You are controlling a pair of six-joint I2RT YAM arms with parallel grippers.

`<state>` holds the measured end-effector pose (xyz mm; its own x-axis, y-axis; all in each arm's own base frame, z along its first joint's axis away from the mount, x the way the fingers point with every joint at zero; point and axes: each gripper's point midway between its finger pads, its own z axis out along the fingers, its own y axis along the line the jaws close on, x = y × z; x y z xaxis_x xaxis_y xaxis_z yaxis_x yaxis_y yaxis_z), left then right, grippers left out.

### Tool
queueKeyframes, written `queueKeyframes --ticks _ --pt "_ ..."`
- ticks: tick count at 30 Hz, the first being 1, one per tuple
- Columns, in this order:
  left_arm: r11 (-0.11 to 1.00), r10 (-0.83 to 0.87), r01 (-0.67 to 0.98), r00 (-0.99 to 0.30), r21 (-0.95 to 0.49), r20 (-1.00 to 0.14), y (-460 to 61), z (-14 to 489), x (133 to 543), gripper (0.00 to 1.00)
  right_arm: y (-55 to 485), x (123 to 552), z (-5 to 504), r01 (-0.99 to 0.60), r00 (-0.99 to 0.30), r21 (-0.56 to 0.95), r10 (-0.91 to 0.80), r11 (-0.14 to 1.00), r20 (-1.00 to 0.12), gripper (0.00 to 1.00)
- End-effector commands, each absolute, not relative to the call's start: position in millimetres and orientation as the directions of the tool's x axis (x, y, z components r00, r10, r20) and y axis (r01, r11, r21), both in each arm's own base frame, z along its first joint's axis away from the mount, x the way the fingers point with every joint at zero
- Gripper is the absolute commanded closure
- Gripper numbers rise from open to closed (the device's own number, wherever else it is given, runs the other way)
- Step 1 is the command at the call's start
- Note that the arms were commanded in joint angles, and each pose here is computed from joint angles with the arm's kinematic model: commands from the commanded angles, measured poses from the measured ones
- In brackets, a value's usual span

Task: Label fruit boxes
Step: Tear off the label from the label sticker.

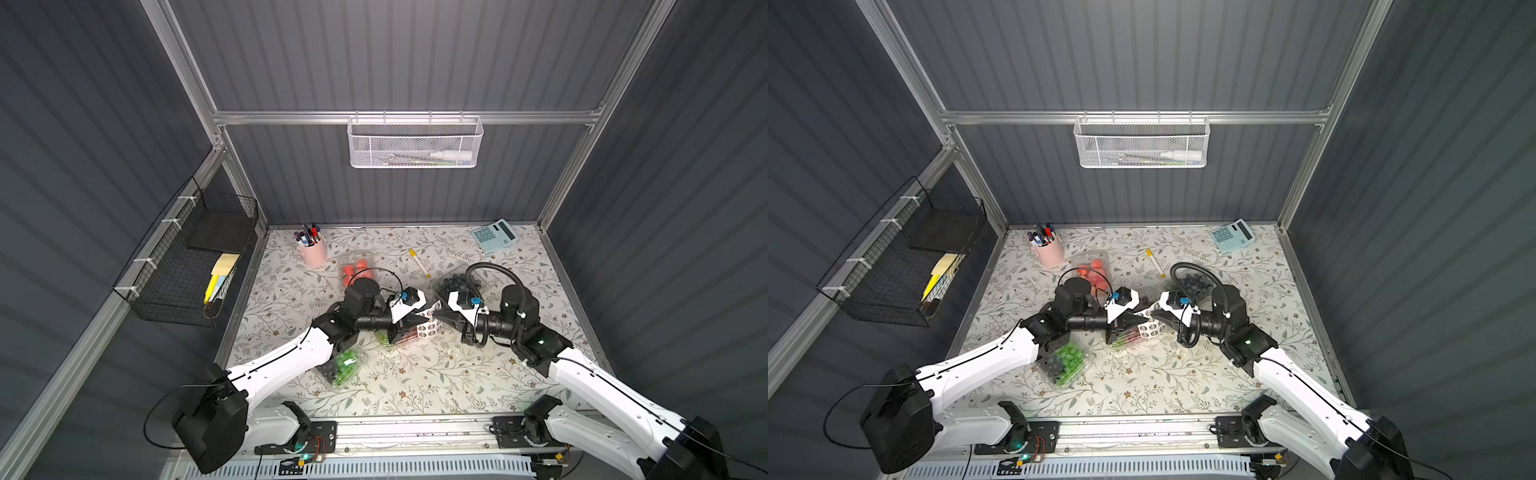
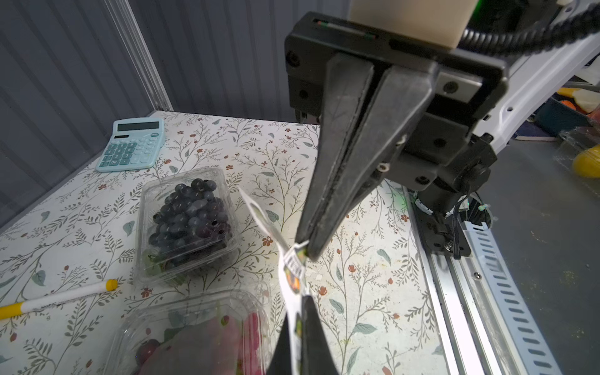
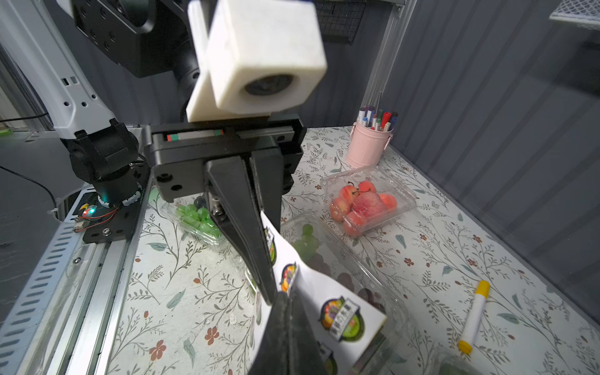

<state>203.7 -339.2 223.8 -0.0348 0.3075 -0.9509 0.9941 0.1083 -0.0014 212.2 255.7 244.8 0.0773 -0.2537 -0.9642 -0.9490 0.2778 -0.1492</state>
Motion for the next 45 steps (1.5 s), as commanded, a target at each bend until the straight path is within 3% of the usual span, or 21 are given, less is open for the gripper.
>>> queueKeyframes --ticks 1,8,13,17,28,33,37,45 --pt "0.124 0.308 0.992 -0.075 -0.038 -0.948 -342 224 207 1.0 256 210 249 -0.944 0.126 -0.192 -0.245 0.268 -0.961 1.0" --pt "0.161 0.308 0.986 -0.084 -0.035 -0.948 -341 225 213 1.0 257 206 244 -0.948 0.133 -0.198 -0.255 0.25 -0.958 1.0" --pt "0.145 0.304 0.989 -0.072 -0.028 -0.95 -341 226 210 1.0 253 216 242 -0.935 0.076 -0.16 -0.263 0.316 -0.962 1.0" --pt "0.125 0.297 0.992 -0.06 -0.024 -0.953 -341 228 207 1.0 253 217 242 -0.936 0.07 -0.155 -0.266 0.314 -0.961 0.9" --pt "0.112 0.292 0.994 -0.05 -0.018 -0.955 -342 230 206 1.0 258 211 241 -0.954 0.066 -0.138 -0.263 0.267 -0.963 0.82" --pt "0.104 0.29 0.994 -0.049 -0.02 -0.956 -343 231 205 1.0 259 213 240 -0.955 0.062 -0.135 -0.267 0.266 -0.962 0.85" --pt "0.12 0.293 0.993 -0.058 -0.023 -0.954 -343 230 207 1.0 260 212 242 -0.955 0.068 -0.139 -0.263 0.263 -0.962 1.0" --pt "0.174 0.304 0.984 -0.09 -0.037 -0.948 -342 227 216 1.0 259 209 240 -0.954 0.101 -0.17 -0.268 0.248 -0.958 1.0"
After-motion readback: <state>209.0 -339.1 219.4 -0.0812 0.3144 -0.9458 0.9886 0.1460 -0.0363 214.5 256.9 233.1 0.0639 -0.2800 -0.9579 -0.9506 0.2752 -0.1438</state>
